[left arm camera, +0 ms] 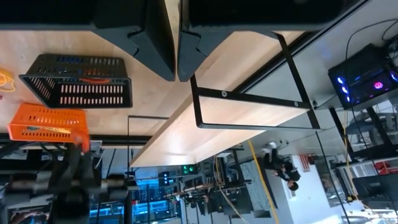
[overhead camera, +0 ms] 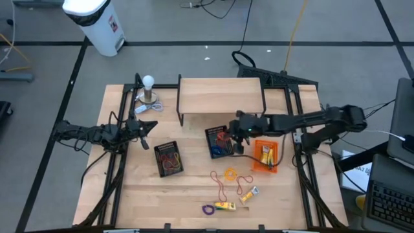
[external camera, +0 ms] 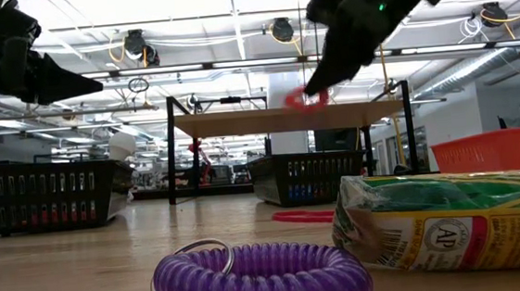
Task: Pick & Place Office Desk Supplies
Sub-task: Put the orange spring rubberband into the right black, then put the crayon box into the orange bin
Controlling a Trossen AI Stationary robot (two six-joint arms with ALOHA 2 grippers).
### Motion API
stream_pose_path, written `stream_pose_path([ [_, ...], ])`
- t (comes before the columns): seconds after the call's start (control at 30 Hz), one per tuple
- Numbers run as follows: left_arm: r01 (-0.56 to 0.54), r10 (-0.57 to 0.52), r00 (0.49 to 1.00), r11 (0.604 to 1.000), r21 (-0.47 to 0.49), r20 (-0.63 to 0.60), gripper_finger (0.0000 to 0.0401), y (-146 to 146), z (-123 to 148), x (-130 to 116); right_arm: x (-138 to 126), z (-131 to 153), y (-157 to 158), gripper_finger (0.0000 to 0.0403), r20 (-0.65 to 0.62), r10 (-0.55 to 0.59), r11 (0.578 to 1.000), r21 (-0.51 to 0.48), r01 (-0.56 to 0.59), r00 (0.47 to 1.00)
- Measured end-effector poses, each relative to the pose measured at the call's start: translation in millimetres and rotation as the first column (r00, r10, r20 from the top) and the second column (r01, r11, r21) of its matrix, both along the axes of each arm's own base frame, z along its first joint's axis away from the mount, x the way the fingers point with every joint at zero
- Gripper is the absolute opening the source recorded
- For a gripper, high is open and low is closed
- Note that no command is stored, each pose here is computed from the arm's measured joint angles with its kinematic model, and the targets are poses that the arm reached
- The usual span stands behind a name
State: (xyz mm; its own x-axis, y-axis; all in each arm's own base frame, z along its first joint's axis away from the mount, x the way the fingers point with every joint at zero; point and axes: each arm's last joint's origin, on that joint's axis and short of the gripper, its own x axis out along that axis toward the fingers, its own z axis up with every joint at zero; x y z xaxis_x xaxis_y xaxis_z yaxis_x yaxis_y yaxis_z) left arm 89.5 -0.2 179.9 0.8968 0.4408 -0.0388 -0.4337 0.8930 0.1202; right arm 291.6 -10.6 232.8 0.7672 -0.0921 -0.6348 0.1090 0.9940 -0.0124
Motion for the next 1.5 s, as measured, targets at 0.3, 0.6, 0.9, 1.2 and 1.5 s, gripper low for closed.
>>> stream_pose_path([
  [0.3,0.000,0.000,1.000,1.000,-0.003,0.001,0.0021,0.0,0.0,0.0,21.6,-48.0,-0.4,0.0018,-0.140,0.017,0.998,0.058,-0.009,0.990],
  [0.6,-0.005,0.005,1.000,1.000,-0.012,0.007,0.0021,0.1,0.0,-0.1,33.4,-64.3,2.5,0.0055,-0.123,0.062,0.994,0.096,-0.051,0.990],
  [0.9,-0.009,0.009,1.000,1.000,-0.015,0.008,0.0021,0.2,0.0,-0.1,30.3,-50.9,1.9,0.0196,-0.077,0.019,0.991,0.130,-0.009,0.997],
  [1.2,-0.027,0.027,1.000,1.000,-0.014,0.008,0.0021,0.6,0.0,-0.3,-1.4,27.7,4.4,0.0193,0.196,0.103,0.994,0.024,-0.110,0.975],
  [1.5,-0.032,0.032,0.999,0.999,-0.018,0.009,0.0021,0.8,-0.1,-0.4,-92.1,121.0,1.3,0.0055,0.529,0.152,0.988,-0.113,-0.108,0.835],
])
